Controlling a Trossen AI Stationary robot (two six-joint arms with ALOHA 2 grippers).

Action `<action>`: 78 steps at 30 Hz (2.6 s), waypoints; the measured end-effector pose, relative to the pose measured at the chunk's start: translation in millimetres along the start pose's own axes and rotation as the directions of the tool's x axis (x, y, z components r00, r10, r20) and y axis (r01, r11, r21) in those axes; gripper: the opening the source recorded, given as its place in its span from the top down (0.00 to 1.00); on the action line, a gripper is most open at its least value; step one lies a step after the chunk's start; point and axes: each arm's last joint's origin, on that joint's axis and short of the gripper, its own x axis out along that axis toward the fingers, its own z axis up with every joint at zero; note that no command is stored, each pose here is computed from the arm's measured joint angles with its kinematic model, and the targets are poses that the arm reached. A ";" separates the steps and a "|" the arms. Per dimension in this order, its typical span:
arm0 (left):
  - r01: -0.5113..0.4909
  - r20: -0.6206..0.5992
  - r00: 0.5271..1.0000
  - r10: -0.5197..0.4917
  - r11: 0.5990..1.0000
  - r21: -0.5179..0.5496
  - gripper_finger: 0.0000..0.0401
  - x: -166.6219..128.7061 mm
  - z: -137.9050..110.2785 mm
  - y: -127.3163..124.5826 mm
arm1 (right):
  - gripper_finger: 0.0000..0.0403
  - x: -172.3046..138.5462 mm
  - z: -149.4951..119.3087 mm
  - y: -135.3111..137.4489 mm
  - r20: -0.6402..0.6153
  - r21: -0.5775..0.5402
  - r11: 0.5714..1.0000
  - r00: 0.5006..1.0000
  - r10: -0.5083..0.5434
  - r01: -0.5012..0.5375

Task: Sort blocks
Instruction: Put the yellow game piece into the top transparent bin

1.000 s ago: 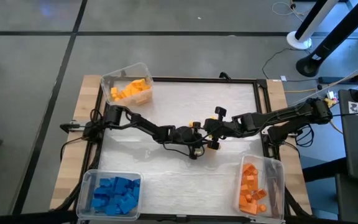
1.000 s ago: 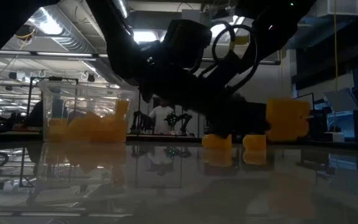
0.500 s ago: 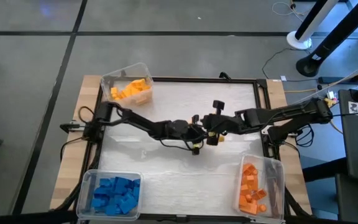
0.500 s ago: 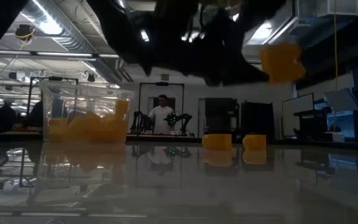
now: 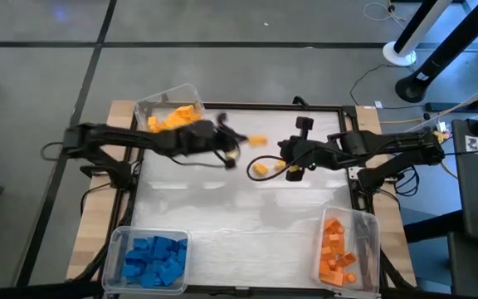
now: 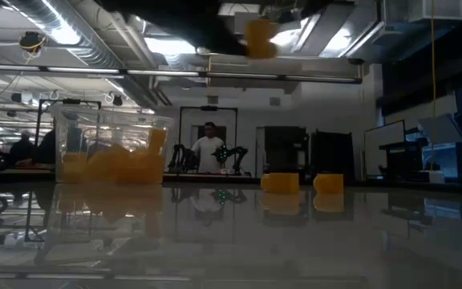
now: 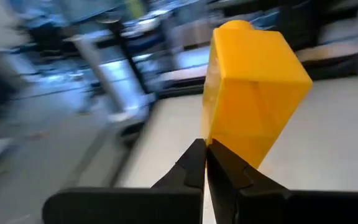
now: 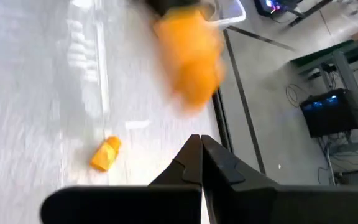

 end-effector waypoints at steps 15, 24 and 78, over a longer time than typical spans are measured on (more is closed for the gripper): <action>-0.553 -0.549 0.635 0.544 0.816 0.168 1.00 -146.7 -38.5 106.5 | 1.00 0.9 -3.9 0.9 -0.044 -0.011 1.000 0.999 -0.001 0.001; -0.577 -0.712 0.478 0.514 0.795 0.186 0.86 -150.7 -63.2 120.0 | 1.00 0.8 -2.9 1.1 -0.034 -0.004 1.000 0.999 0.009 -0.010; 0.376 -0.253 0.907 -0.337 0.919 0.123 0.49 94.5 -119.7 -51.7 | 1.00 40.7 1.2 27.4 -0.150 -0.017 1.000 0.989 0.002 -0.005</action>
